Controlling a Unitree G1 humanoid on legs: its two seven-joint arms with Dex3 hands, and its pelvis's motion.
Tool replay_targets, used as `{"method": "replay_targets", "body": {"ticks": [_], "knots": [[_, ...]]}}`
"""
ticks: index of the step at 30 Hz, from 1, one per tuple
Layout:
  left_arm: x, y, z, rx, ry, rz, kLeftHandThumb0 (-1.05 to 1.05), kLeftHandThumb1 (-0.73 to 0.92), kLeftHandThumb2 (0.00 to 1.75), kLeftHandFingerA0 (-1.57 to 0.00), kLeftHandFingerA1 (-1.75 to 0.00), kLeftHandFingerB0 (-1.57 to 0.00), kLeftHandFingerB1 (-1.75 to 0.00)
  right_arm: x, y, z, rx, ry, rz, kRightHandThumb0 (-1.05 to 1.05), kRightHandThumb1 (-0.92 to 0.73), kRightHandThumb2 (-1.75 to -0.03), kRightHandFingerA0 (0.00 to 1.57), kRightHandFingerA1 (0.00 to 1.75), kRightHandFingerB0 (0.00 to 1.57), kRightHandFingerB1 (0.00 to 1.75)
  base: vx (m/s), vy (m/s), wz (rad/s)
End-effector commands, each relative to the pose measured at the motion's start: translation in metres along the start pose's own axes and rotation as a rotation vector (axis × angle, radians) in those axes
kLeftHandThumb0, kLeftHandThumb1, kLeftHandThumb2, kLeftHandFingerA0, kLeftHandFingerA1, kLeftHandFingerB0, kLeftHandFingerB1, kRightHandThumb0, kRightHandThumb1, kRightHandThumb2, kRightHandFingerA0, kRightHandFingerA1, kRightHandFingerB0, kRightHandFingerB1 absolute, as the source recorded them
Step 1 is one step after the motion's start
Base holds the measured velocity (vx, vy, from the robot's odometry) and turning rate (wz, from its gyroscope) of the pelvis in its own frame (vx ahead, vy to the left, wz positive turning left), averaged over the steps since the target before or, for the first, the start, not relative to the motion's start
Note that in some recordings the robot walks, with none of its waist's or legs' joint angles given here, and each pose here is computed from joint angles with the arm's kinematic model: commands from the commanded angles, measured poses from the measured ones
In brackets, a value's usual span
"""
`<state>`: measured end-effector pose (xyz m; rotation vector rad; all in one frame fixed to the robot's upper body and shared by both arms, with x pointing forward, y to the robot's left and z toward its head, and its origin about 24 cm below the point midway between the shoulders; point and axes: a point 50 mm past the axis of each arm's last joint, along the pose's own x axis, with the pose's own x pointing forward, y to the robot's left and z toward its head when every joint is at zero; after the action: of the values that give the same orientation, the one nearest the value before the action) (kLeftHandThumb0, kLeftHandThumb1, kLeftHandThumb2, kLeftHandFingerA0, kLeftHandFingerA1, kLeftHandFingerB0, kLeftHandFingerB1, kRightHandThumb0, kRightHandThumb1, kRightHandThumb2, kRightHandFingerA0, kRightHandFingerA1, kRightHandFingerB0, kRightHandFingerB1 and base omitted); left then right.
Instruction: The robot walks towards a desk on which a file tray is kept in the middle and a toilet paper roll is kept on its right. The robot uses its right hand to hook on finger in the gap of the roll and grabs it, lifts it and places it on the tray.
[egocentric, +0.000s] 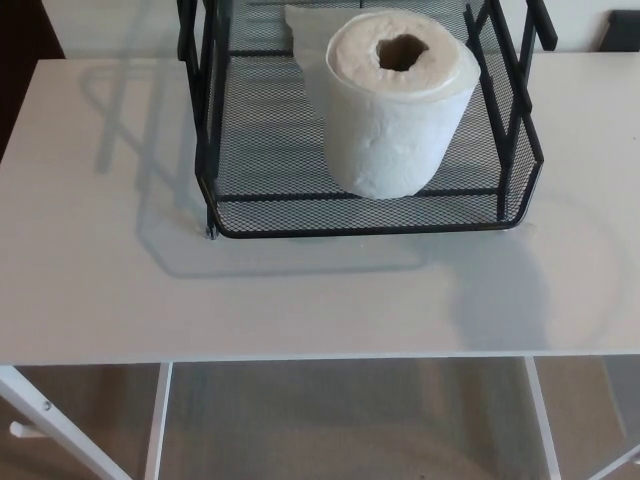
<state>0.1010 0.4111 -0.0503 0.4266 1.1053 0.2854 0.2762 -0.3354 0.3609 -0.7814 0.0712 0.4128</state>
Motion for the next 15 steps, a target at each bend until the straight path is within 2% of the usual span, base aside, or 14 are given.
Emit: {"method": "replay_targets", "body": {"ticks": [1,4,5,6,7,8,9,10,11,12,13,14,15], "knots": [[-0.003,0.012,0.004,0.002,-0.025,0.037,-0.8,0.92,0.69,-0.15,-0.54,-0.23,-0.44,-0.136,0.065,-0.217,0.654,0.12,-1.042,-0.61,-0.44,-0.75,0.63,0.54,0.26,0.44,0.0,0.0,0.0],[-0.004,0.014,0.006,-0.002,-0.025,0.04,-0.79,0.92,0.68,-0.14,-0.53,-0.23,-0.44,-0.136,0.077,-0.233,0.727,0.163,-1.149,-0.65,-0.41,-0.74,0.72,0.61,0.32,0.46,0.0,0.0,0.0],[-0.004,0.014,0.005,-0.002,-0.026,0.042,-0.79,0.92,0.68,-0.14,-0.53,-0.23,-0.44,-0.134,0.082,-0.241,0.737,0.208,-1.21,-0.6,-0.46,-0.54,0.86,0.65,0.4,0.38,0.0,0.0,0.0],[-0.003,0.013,0.005,0.002,-0.021,0.043,-0.8,0.92,0.69,-0.15,-0.53,-0.23,-0.44,-0.133,0.098,-0.259,0.779,0.282,-1.286,-0.65,-0.36,-0.77,0.7,0.89,0.2,0.48,0.0,0.0,0.0],[-0.003,0.013,0.005,0.0,-0.022,0.046,-0.79,0.92,0.69,-0.16,-0.55,-0.22,-0.44,-0.133,0.105,-0.267,0.84,0.29,-1.34,-0.72,-0.35,-0.76,0.96,0.98,0.28,0.5,0.0,0.0,0.0],[-0.003,0.013,0.006,0.002,-0.022,0.045,-0.8,0.92,0.71,-0.17,-0.56,-0.23,-0.45,-0.131,0.111,-0.27,0.877,0.291,-1.379,-0.62,-0.44,-0.54,0.69,1.16,0.32,0.45,0.0,0.0,0.0],[-0.003,0.013,0.006,0.006,-0.02,0.043,-0.8,0.92,0.69,-0.17,-0.56,-0.22,-0.45,-0.13,0.119,-0.274,0.902,0.296,-1.418,-0.61,-0.43,-0.56,0.72,1.16,0.26,0.45,0.0,0.0,0.0],[-0.003,0.013,0.005,0.005,-0.018,0.044,-0.8,0.92,0.69,-0.17,-0.56,-0.22,-0.45,-0.13,0.122,-0.276,0.911,0.303,-1.43,-0.61,-0.43,-0.56,0.72,1.16,0.26,0.45,0.0,0.0,0.0],[-0.003,0.013,0.005,0.007,-0.02,0.04,-0.8,0.92,0.7,-0.17,-0.56,-0.22,-0.45,-0.129,0.129,-0.281,0.952,0.29,-1.483,-0.56,-0.41,-0.62,0.86,1.18,0.25,0.45,0.0,0.0,0.0],[-0.003,0.013,0.004,-0.019,-0.02,0.033,-0.82,0.92,0.68,-0.13,-0.54,-0.22,-0.45,-0.127,0.141,-0.287,0.964,0.298,-1.555,-0.59,-0.34,-0.9,1.19,1.23,0.09,0.53,0.0,0.0,0.0],[-0.003,0.013,0.004,-0.012,-0.019,0.032,-0.82,0.92,0.68,-0.13,-0.54,-0.22,-0.45,-0.127,0.149,-0.29,0.997,0.291,-1.589,-0.59,-0.34,-0.9,1.19,1.23,0.09,0.53,0.0,0.0,0.0],[-0.002,0.012,0.003,-0.013,-0.01,0.043,-0.8,0.92,0.69,-0.14,-0.53,-0.23,-0.44,-0.127,0.156,-0.294,1.009,0.29,-1.613,-0.57,-0.33,-0.91,1.0,1.21,0.04,0.52,0.0,0.0,0.0],[-0.002,0.012,0.003,-0.014,-0.01,0.045,-0.8,0.92,0.69,-0.14,-0.53,-0.23,-0.44,-0.127,0.157,-0.295,1.009,0.29,-1.616,-0.57,-0.33,-0.91,1.0,1.21,0.04,0.52,0.0,0.0,0.0]]}}
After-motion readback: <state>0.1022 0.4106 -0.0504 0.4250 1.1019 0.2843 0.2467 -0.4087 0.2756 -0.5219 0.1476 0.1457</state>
